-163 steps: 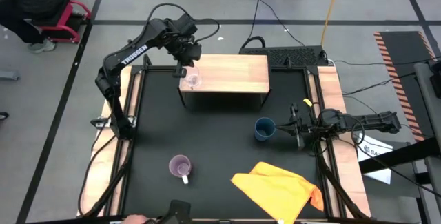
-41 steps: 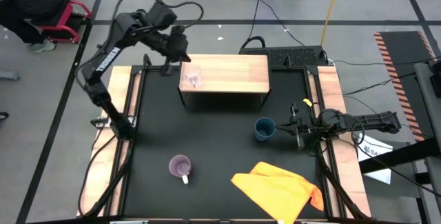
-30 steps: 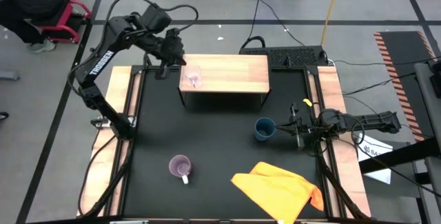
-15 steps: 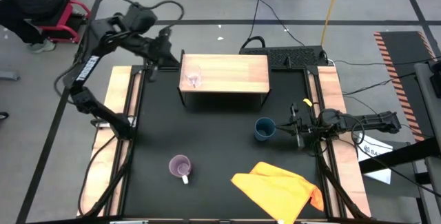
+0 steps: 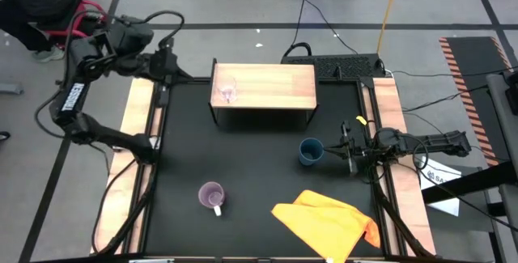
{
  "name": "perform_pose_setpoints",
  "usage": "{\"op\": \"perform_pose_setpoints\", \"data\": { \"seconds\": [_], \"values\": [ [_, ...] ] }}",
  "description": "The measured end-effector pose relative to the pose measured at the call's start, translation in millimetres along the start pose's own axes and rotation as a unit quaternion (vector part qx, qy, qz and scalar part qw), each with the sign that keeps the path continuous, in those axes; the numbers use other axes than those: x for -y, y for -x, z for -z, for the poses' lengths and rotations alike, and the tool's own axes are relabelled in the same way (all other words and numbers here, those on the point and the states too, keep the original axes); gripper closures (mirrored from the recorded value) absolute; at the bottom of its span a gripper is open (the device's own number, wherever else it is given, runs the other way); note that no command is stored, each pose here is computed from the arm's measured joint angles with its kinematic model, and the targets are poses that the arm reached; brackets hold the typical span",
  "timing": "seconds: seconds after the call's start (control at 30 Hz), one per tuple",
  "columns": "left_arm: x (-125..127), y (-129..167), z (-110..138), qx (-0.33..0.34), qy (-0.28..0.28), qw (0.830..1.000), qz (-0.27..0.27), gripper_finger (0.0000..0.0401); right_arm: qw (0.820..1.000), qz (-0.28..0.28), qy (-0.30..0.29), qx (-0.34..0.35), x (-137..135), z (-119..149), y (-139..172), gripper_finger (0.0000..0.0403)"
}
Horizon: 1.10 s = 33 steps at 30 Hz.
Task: Stack small to large cups/mugs on shelf
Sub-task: Put the violet patterned mug on the shelf
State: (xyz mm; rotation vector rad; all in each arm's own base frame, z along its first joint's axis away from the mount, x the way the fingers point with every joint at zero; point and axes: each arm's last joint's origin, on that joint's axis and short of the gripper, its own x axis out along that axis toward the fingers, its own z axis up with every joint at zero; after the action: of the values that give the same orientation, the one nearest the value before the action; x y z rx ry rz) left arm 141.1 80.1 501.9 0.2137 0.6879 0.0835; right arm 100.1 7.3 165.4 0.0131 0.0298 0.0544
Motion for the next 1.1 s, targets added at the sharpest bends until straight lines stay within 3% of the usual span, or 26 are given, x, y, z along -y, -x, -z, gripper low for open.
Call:
{"op": "perform_pose_setpoints", "data": {
  "seconds": [0.23, 0.37, 0.57, 0.77, 1.1],
  "values": [
    [15, 7, 26, 0.016, 0.030, 0.998, -0.059, 0.0401, 1.000, 0.000, -0.001, -0.001, 0, 0, 0, 0.0403],
    [24, 9, 42, 0.068, 0.069, 0.990, -0.103, 0.0401, 1.000, 0.000, -0.004, -0.001, 0, 0, 0, 0.0403],
    [42, 2, 72, 0.111, 0.065, 0.986, -0.109, 0.0401, 1.000, 0.000, -0.005, -0.002, 0, 0, 0, 0.0403],
    [55, -7, 101, 0.165, 0.133, 0.970, -0.118, 0.0401, 1.000, 0.000, -0.005, -0.002, 0, 0, 0, 0.0403],
    [80, -39, 166, 0.200, 0.183, 0.950, -0.153, 0.0401, 1.000, 0.000, -0.005, -0.003, 0, 1, 0, 0.0403]
  ]
}}
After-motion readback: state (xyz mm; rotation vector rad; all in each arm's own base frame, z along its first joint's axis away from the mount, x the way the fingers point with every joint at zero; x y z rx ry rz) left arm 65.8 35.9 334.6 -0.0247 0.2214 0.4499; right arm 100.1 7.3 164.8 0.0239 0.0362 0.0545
